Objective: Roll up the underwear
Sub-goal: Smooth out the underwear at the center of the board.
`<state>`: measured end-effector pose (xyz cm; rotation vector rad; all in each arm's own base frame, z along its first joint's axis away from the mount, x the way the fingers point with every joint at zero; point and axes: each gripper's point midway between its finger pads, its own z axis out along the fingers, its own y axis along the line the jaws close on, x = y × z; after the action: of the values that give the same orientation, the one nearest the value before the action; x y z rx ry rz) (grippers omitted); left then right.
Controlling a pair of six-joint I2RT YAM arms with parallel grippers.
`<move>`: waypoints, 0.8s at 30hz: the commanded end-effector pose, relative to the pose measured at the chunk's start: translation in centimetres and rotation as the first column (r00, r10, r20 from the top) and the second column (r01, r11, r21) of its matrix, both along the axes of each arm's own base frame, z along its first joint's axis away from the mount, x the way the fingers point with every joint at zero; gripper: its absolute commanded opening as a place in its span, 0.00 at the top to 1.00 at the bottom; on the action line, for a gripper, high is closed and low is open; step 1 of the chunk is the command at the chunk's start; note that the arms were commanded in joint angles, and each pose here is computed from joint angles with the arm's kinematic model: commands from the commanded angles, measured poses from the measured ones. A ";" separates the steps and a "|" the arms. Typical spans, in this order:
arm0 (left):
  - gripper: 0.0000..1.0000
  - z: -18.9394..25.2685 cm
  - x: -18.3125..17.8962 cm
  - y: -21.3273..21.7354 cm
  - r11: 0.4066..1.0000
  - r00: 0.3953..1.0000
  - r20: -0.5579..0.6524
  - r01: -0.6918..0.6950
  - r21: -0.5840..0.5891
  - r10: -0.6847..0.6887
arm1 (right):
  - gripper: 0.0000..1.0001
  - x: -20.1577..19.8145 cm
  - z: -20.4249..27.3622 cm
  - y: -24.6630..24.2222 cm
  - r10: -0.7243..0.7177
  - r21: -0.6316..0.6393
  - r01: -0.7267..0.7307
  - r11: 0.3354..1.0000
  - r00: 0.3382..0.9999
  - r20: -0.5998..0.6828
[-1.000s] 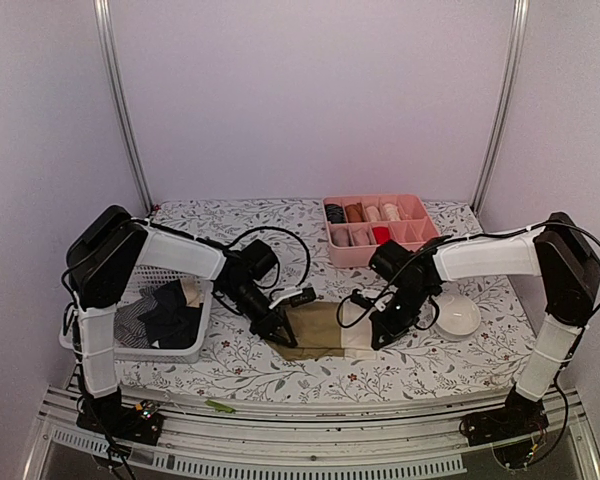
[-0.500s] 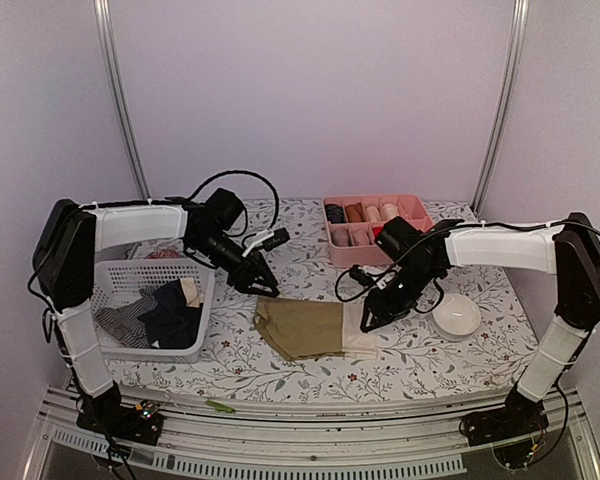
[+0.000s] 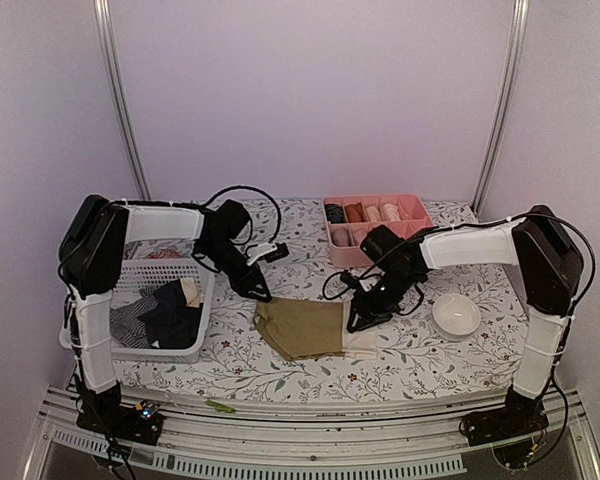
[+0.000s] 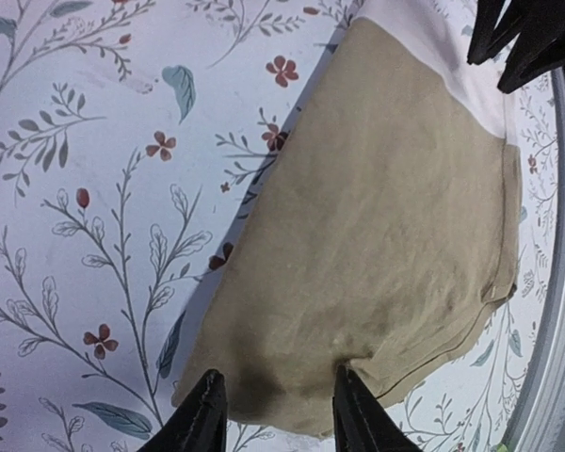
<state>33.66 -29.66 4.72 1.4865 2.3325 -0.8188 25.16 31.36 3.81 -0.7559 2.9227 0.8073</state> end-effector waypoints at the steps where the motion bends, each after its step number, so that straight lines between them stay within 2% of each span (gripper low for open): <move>1: 0.62 -2.4 -0.5 2.2 0.989 1.000 0.027 0.010 0.150 -0.014 | 0.73 -1.7 -1.9 -0.1 0.009 -0.003 -0.009 1.000 0.998 -0.056; 7: 0.64 -4.6 -0.2 5.5 0.943 0.991 0.119 0.011 0.333 -0.053 | 0.76 -3.5 -2.8 -1.4 0.023 -0.040 -0.026 0.999 0.997 -0.079; 13: 0.64 -3.3 -0.2 7.0 0.925 0.963 0.234 0.033 0.378 -0.130 | 0.80 -4.5 -1.3 -0.8 0.086 -0.046 -0.088 0.995 0.996 -0.034; 15: 0.64 -1.3 0.0 6.6 0.940 0.952 0.278 0.030 0.339 -0.130 | 0.80 -4.1 0.2 -0.3 0.094 -0.017 -0.093 0.995 0.996 0.004; 19: 0.62 3.4 -0.1 3.7 0.981 0.937 0.329 0.060 0.183 -0.118 | 0.80 -2.1 3.1 0.6 0.068 0.023 -0.071 0.997 0.991 0.112; 24: 0.61 4.1 -0.4 -0.9 0.986 0.921 0.358 0.116 0.122 -0.153 | 0.80 -0.1 2.5 1.0 0.000 0.031 -0.004 1.000 0.993 0.117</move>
<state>33.63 -26.07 7.35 1.6582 2.1605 -0.3286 22.86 31.84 5.85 -0.8521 2.8377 0.7962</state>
